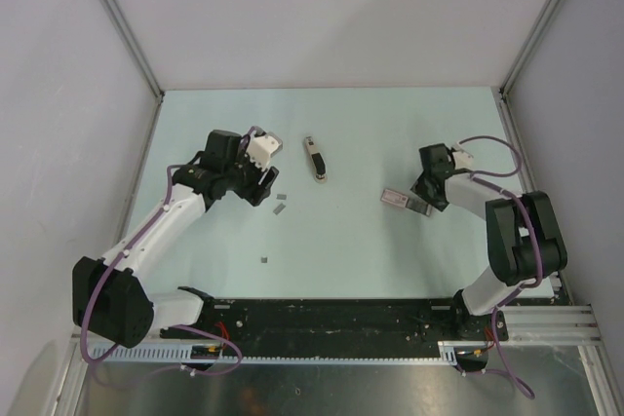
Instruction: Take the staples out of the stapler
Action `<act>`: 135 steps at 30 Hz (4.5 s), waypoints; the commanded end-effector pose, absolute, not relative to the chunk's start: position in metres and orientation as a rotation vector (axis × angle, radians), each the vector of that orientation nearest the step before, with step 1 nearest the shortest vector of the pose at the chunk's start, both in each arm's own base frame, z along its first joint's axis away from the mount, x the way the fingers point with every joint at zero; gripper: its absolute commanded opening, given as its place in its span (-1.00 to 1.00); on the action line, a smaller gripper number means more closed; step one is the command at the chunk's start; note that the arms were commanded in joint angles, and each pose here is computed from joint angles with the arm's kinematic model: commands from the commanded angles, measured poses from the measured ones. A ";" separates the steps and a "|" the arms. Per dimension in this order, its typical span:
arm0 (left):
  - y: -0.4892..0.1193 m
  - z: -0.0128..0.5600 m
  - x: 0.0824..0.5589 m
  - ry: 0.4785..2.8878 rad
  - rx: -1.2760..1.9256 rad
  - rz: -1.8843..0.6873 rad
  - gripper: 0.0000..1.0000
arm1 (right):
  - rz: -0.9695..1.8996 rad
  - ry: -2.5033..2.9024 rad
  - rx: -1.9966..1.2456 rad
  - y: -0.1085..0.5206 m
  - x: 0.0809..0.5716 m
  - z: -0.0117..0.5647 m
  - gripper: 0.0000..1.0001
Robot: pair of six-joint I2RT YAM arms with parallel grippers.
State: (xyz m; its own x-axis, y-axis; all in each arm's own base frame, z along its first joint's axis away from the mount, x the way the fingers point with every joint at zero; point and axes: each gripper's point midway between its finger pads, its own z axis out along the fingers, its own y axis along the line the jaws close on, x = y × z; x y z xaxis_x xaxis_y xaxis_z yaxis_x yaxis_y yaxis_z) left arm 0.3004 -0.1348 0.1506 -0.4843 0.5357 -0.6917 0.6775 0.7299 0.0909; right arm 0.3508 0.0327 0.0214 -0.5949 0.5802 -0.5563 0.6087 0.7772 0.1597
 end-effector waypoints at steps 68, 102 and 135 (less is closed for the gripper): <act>-0.116 0.153 0.301 2.169 0.927 -0.104 0.36 | 0.292 2.510 0.158 0.232 0.389 0.018 -0.29; -0.112 0.143 0.302 2.186 0.959 -0.076 0.36 | 0.195 2.568 0.096 0.258 0.333 0.032 -0.13; -0.157 0.072 0.314 2.214 1.227 -0.042 0.38 | 0.186 2.555 0.105 0.262 0.320 0.044 -0.24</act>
